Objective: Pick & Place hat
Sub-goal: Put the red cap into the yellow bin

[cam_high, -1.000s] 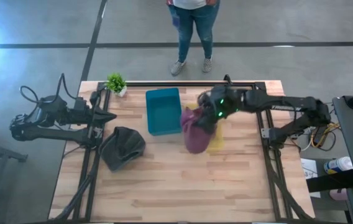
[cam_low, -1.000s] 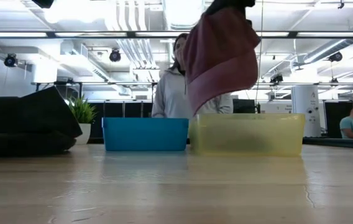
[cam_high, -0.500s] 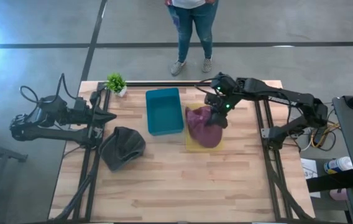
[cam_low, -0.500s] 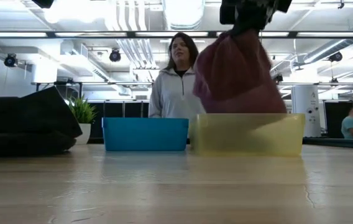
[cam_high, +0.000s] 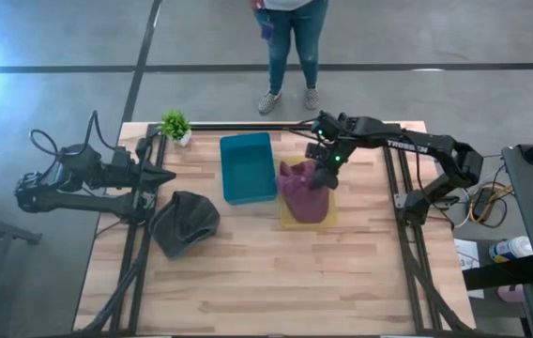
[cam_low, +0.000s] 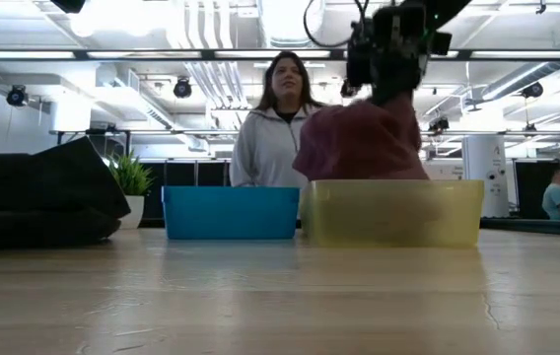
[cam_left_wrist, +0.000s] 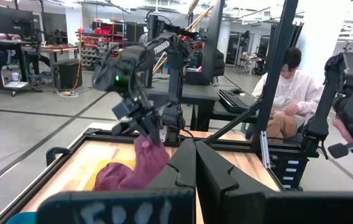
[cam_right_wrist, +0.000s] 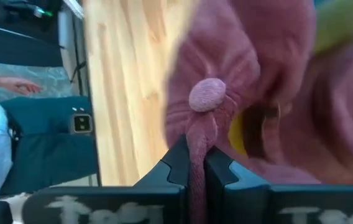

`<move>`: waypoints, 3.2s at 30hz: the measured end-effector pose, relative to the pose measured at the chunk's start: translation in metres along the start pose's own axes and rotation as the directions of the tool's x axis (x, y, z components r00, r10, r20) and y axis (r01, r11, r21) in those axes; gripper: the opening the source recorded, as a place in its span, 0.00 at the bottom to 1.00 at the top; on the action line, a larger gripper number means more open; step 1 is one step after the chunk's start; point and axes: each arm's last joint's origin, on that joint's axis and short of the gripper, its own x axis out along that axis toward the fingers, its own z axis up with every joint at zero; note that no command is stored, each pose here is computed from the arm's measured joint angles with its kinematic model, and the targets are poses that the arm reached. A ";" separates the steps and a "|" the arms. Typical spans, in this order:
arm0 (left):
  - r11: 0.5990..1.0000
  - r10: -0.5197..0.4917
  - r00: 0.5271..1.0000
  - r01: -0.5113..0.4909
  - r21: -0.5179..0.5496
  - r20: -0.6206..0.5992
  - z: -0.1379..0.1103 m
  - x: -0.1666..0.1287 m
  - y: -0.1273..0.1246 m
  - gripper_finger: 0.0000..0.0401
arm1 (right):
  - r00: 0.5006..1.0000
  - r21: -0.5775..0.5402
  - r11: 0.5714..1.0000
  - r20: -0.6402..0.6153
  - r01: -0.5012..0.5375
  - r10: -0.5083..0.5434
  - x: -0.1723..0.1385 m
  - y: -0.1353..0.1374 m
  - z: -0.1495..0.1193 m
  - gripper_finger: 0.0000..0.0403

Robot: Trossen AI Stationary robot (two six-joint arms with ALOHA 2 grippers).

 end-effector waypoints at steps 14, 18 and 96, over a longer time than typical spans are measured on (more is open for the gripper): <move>1.000 0.000 1.000 0.000 0.000 0.000 0.000 0.000 0.000 0.00 | 0.999 0.083 0.997 0.044 0.007 -0.011 0.032 -0.036 -0.027 0.02; 1.000 0.000 1.000 0.000 0.000 0.000 0.000 0.000 0.000 0.00 | 0.997 0.090 0.994 0.055 0.055 -0.060 0.035 -0.041 -0.029 0.03; 1.000 0.001 1.000 -0.001 0.000 0.000 0.000 0.000 0.000 0.00 | 0.762 -0.246 0.741 -0.019 0.624 -0.648 0.073 -0.035 0.085 0.49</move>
